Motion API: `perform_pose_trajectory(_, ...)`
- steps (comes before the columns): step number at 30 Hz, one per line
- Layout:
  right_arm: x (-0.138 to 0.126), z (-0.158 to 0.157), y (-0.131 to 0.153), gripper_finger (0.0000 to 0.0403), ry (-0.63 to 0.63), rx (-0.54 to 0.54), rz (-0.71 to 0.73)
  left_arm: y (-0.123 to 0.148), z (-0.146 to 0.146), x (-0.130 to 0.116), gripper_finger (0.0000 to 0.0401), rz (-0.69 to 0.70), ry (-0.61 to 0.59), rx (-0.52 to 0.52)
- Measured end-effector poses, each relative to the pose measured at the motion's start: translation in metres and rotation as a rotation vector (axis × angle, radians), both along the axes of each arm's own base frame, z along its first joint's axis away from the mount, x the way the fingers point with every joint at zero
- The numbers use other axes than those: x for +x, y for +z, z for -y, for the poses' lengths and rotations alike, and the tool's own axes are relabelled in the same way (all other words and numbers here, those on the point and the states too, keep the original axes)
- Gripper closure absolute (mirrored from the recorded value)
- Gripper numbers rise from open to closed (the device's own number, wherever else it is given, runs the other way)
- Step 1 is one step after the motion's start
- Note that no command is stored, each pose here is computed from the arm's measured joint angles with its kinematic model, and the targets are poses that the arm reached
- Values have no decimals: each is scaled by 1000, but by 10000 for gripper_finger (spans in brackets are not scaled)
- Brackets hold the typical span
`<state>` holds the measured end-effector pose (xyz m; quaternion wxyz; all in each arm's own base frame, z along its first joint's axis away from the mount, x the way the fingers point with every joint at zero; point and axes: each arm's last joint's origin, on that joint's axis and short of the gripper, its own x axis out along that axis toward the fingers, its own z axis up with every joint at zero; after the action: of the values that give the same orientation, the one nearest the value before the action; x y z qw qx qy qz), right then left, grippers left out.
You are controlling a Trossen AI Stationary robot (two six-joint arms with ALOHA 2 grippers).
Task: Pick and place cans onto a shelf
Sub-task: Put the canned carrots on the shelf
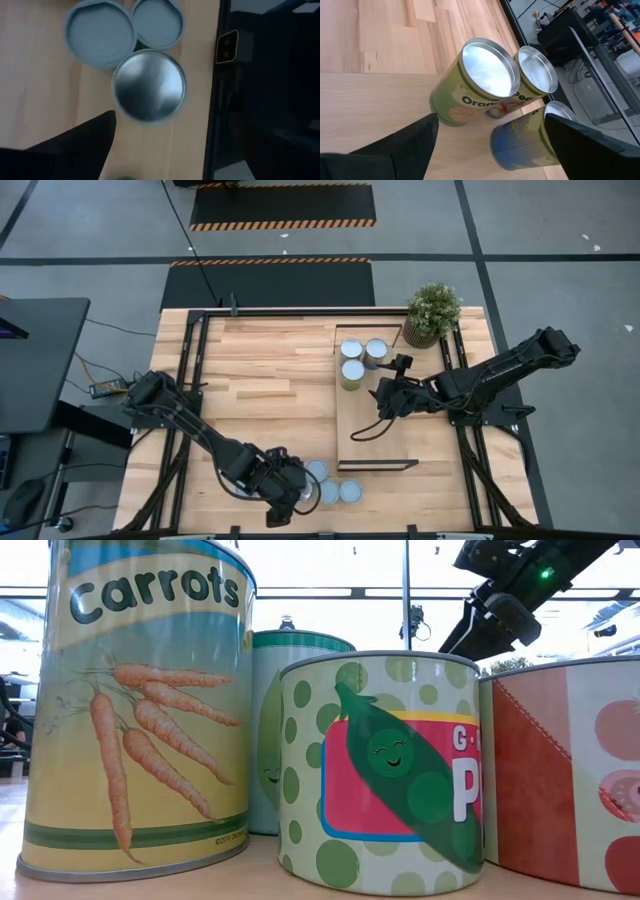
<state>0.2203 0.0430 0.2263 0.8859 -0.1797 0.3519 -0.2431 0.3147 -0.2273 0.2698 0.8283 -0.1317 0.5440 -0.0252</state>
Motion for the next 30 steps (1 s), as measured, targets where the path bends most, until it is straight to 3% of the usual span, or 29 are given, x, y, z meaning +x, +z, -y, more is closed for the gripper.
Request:
perform_pose_trajectory(7, 0, 0, 0, 30, -6, 11, 6, 2, 4, -31, 7, -204, 48, 113)
perform_pose_trajectory(17, 0, 0, 0, 30, -2, 12, 8, -43, 24, -22, 7, -153, -6, 93)
perform_pose_trajectory(23, 1, 1, 0, 30, -7, 13, 12, -52, 24, -13, 7, -91, -7, 155)
perform_pose_trajectory(30, 1, 1, 0, 30, -7, 14, 11, -52, 26, 4, 7, 41, -26, 128)
